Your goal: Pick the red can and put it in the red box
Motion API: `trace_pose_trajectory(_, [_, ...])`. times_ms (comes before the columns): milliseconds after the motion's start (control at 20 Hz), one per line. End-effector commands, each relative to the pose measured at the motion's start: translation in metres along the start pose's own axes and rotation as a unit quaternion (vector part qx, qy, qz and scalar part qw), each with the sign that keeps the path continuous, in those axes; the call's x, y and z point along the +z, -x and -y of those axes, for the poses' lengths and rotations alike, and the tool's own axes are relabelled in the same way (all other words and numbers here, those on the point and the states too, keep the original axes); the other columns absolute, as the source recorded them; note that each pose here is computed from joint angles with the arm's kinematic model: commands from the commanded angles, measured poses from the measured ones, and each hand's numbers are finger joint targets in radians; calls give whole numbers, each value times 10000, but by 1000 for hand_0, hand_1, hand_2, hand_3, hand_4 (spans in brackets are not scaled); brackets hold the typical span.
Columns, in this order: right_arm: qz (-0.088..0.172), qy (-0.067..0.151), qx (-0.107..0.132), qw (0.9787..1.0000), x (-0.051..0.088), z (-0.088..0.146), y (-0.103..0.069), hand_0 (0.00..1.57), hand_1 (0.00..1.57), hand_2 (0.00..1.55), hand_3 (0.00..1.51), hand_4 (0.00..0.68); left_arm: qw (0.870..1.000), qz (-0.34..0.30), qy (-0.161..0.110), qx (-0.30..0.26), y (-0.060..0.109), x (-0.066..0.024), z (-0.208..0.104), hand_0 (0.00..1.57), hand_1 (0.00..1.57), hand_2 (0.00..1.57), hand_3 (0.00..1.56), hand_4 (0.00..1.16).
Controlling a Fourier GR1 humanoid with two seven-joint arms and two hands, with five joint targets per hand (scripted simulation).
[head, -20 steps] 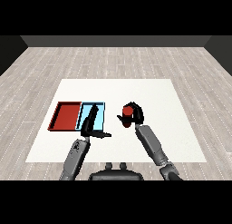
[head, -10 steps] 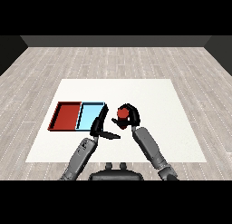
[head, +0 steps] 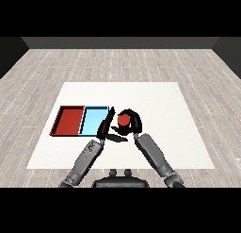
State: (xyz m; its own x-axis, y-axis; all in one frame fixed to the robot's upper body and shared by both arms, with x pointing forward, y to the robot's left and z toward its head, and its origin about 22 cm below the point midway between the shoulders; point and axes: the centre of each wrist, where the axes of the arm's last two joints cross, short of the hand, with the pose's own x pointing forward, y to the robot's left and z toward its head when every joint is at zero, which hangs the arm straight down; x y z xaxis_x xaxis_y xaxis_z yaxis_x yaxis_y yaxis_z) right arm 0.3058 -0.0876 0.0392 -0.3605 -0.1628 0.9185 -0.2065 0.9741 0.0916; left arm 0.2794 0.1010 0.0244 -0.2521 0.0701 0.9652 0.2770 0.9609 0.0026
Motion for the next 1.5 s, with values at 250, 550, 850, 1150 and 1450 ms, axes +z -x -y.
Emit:
trace_pose_trajectory(250, [163,-117,5,9998,-33,-150,-74,1447,1447,1433,1393,615,9998,-158,105,-58,81,5,136,0,0,0,0,0])
trace_pose_trajectory(550, [31,-250,-273,9993,123,-293,-98,1444,1444,1429,1383,595,9992,-162,190,-323,-4,-275,80,0,0,0,0,0])
trace_pose_trajectory(850, [157,-324,-238,9991,243,-227,-141,1462,1462,1453,1402,523,9996,-129,84,-231,252,-118,364,0,0,0,0,0])
trace_pose_trajectory(1150, [216,-317,-330,9987,-86,-422,-200,1513,1513,1460,1404,528,9988,-255,-163,-389,28,-182,300,1295,1295,1321,1249,856])
trace_pose_trajectory(1450, [257,-386,-310,9984,256,-472,-131,1467,1467,1439,1392,561,9966,-496,-236,-619,143,-119,466,1571,1571,1536,1446,996])
